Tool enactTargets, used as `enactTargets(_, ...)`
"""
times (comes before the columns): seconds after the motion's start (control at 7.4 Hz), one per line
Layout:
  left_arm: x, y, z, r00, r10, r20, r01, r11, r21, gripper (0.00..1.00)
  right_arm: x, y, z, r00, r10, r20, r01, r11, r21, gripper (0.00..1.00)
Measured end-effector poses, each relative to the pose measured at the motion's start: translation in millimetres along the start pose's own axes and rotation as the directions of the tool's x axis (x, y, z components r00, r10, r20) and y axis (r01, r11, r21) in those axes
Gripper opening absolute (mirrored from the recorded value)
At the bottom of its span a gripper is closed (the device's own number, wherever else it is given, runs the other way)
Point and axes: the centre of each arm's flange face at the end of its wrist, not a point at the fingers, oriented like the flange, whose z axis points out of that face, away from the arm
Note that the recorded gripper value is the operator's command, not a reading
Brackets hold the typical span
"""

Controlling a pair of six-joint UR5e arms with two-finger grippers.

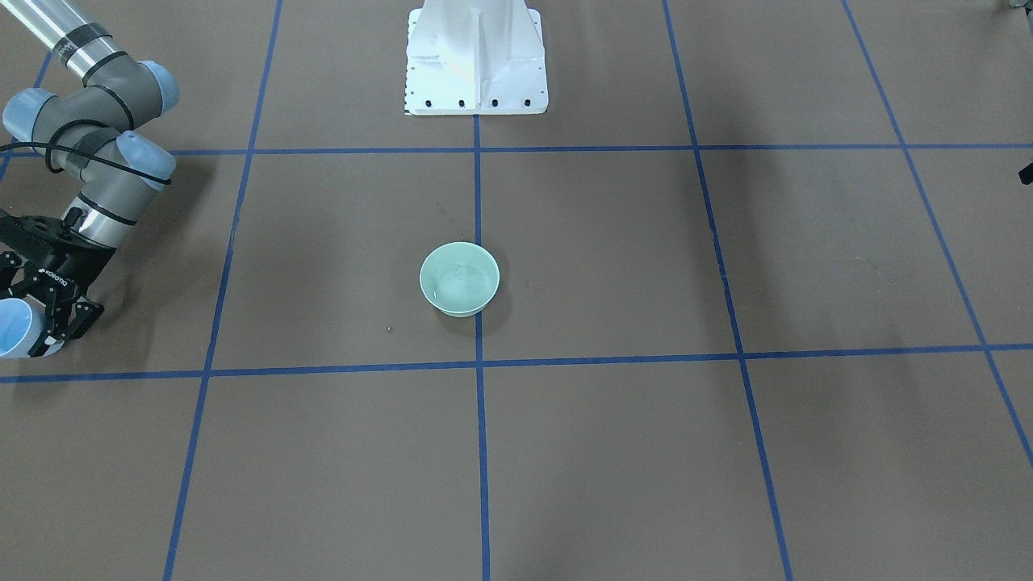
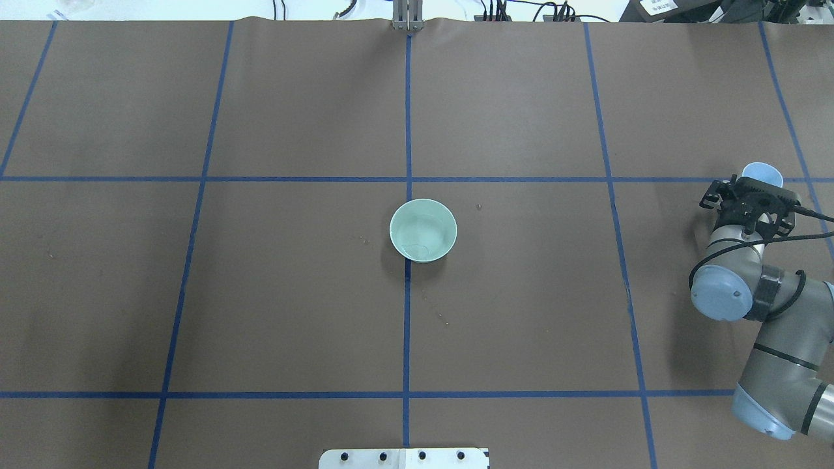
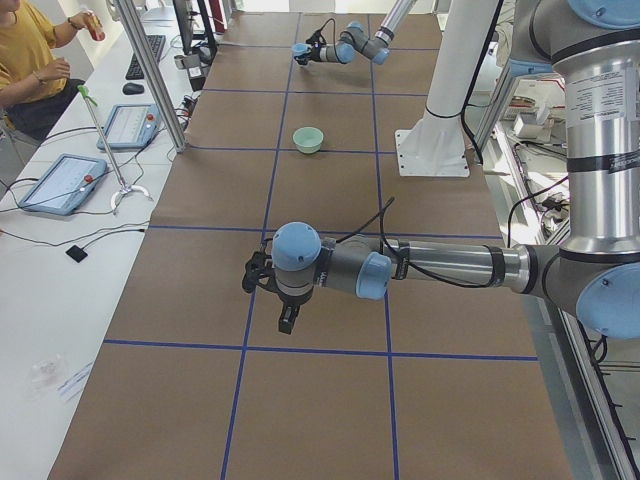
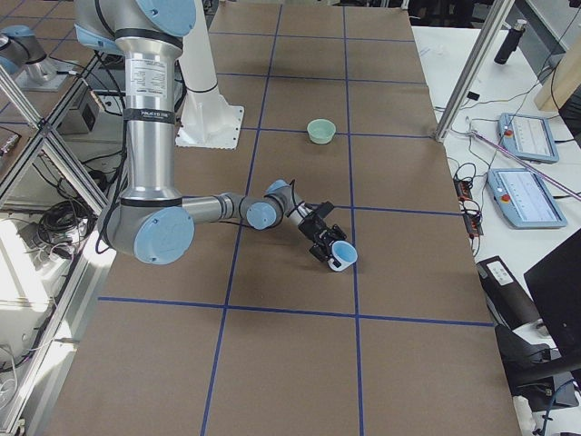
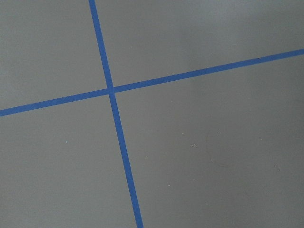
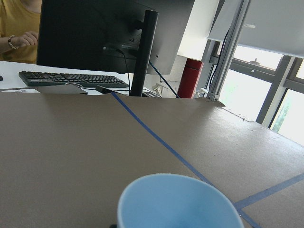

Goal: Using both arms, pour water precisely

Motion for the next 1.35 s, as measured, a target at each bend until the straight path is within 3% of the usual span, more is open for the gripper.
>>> enactTargets(0.14,0,0,0,1.0,0.0,0.0,0.0,1.0,0.0,0.99,-2,2,-2,1.0,-0.002,0.003,0.002,1.0,0.0,0.99)
enactTargets(1.35,5,-8,-5,1.0,0.001,0.0,-0.001,1.0,0.003,0.99,15,-5,-1,1.0,0.004,0.001,-0.004,0.999,0.039,0.99)
